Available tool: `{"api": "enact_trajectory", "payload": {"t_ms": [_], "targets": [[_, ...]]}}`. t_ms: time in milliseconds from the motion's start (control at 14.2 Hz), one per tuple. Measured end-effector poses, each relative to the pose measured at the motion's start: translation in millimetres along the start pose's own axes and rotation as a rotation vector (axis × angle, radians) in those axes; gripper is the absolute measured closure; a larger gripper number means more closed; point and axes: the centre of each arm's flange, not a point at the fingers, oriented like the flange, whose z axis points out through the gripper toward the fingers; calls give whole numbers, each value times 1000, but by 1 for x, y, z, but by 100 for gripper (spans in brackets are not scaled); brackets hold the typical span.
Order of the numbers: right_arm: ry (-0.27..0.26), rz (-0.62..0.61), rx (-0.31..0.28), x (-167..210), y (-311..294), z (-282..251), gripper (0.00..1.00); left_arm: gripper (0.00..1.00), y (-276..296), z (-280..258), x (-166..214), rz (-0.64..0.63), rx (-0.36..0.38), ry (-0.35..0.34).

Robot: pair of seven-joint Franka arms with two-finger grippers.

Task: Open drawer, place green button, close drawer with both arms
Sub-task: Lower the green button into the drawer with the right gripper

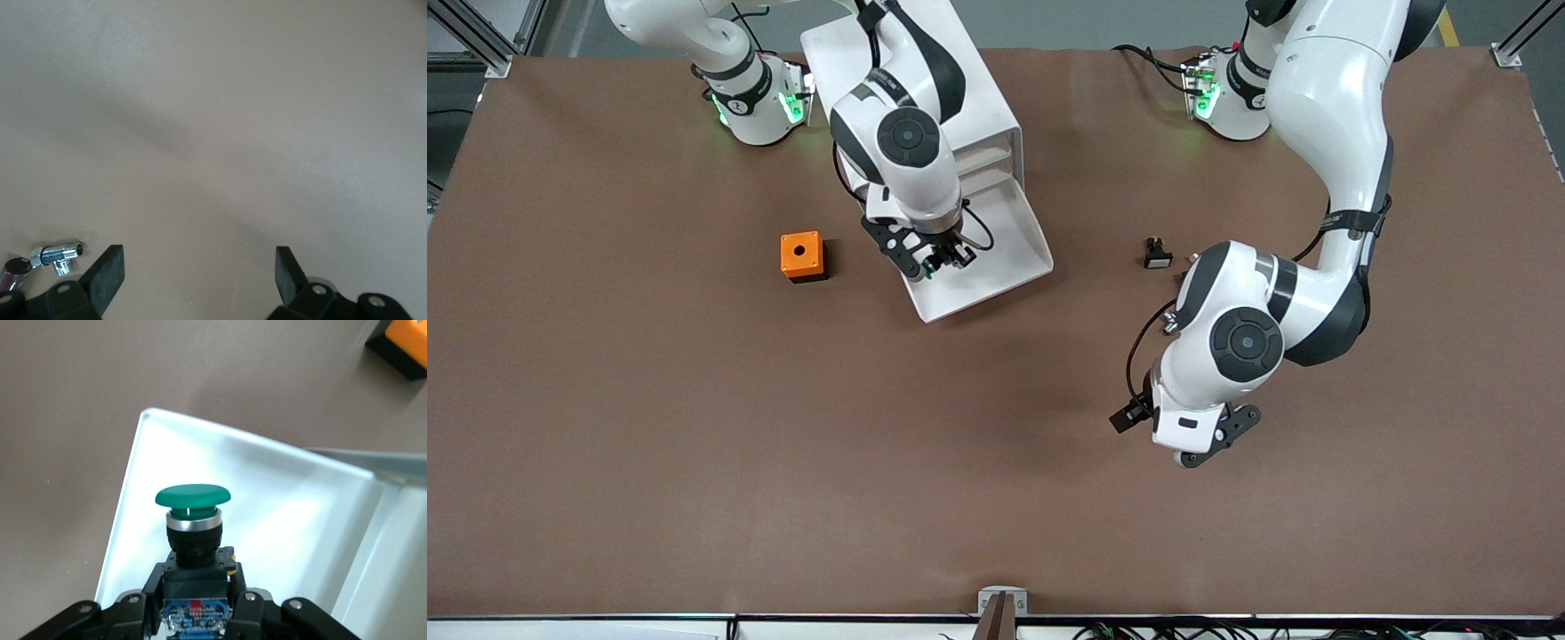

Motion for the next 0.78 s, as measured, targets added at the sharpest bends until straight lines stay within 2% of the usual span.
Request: {"api": "enact_trajectory", "payload": {"t_ms": [353, 777], "targets": [[-2, 44, 49, -34, -1, 5, 59, 0, 1, 1, -1, 2, 1, -1], [-1, 66, 63, -64, -4, 40, 59, 0, 1, 1, -2, 3, 2, -2]]}}
